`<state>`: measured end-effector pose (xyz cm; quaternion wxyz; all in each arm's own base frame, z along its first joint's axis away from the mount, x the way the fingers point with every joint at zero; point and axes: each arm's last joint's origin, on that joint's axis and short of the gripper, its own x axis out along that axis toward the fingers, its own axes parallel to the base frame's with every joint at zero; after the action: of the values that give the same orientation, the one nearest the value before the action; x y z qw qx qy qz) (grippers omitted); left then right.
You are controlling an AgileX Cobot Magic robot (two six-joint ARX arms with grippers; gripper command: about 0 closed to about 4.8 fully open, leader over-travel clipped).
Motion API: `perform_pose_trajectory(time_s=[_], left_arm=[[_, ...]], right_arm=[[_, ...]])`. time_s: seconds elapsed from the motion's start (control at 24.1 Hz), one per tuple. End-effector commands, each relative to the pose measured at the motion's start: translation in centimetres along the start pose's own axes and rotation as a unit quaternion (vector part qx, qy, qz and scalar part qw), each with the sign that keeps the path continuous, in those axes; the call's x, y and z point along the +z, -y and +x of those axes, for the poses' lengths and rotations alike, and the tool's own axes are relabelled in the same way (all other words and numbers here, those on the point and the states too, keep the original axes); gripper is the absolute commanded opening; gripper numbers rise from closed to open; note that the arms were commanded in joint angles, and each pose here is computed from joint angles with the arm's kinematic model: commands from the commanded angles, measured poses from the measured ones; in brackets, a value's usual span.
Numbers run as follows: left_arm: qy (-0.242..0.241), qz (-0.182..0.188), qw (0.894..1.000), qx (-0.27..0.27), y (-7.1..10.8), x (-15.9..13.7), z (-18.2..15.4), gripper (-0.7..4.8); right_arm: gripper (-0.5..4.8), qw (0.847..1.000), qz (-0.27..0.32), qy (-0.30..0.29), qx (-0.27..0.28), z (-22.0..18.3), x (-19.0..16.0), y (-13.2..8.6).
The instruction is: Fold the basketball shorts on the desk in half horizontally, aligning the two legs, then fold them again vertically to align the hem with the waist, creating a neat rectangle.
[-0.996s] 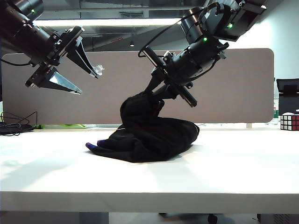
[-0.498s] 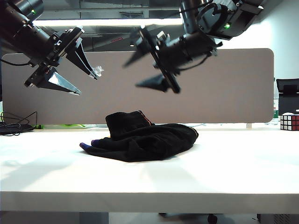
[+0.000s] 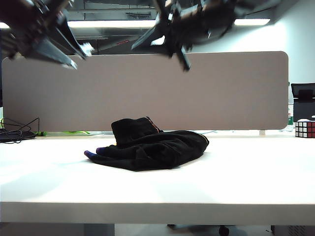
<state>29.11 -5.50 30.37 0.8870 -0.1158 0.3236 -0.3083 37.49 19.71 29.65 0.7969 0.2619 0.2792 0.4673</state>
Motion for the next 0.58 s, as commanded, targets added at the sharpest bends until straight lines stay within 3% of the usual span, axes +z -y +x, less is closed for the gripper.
perform_pose_trajectory(time_s=[0.04, 0.21, 0.25, 0.37, 0.58], left_arm=[[0.042, 0.024, 0.998, 0.035, 1.8, -2.4, -3.7, 0.72], [0.104, 0.049, 0.99, 0.083, 4.0, -5.3, -8.0, 0.12], [0.139, 0.056, 0.982, 0.116, 4.7, -6.5, -9.7, -0.06], [0.214, 0.055, 0.964, 0.146, 6.0, -9.1, -12.8, -0.06], [0.245, 0.052, 0.95, 0.188, 6.4, -12.0, -14.4, -0.06]], right_arm=[[-0.09, 0.992, -0.097, -0.028, -0.07, -3.5, 0.4, -2.7], [-0.09, 0.979, -0.158, -0.05, -0.12, -7.4, 0.1, -5.8], [-0.09, 0.977, -0.169, -0.038, -0.121, -9.0, -0.3, -6.8], [-0.09, 0.969, -0.184, -0.002, -0.168, -12.6, -2.6, -8.4], [-0.09, 0.957, -0.193, 0.032, -0.214, -16.6, -7.3, -8.9]])
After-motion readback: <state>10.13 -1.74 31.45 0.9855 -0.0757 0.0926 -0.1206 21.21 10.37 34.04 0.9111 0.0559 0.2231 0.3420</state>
